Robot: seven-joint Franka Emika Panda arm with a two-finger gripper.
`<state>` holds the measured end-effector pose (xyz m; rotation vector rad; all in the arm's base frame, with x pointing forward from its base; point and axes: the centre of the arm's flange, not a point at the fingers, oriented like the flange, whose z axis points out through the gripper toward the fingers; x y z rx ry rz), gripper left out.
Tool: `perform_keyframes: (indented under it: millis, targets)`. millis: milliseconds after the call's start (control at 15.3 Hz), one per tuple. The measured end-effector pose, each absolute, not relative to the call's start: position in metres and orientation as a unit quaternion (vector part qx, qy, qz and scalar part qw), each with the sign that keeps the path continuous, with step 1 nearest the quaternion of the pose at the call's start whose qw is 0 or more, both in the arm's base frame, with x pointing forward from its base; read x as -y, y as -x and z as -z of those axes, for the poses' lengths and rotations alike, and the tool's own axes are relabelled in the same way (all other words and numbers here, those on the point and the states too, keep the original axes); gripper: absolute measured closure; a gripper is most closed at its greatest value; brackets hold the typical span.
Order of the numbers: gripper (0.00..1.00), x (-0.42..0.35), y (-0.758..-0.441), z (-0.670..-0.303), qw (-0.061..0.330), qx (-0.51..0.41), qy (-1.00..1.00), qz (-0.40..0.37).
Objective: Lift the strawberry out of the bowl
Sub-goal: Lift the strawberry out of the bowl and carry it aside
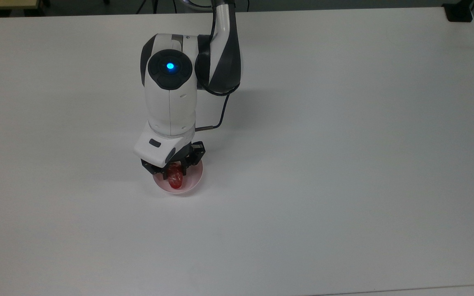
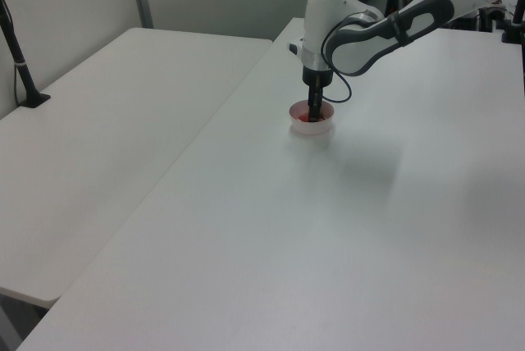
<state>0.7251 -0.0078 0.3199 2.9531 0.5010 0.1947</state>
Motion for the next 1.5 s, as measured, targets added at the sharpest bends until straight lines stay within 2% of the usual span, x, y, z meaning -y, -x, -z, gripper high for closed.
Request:
perform_keyframes:
  millis: [327, 719, 915, 1241, 1503]
  targets:
    - [0.58, 0.007, -0.727, -0.358, 0.069, -0.161, -0.980, -0.093]
    - [0.58, 0.017, -0.723, -0.423, 0.063, -0.141, -0.978, -0.140]
    - [0.58, 0.065, -0.721, -0.417, 0.078, -0.118, -0.981, -0.133]
    - [0.56, 0.198, -0.709, -0.385, 0.109, -0.089, -0.980, -0.139]
    - [0.56, 0.216, -0.712, -0.344, 0.117, -0.094, -0.978, -0.144]
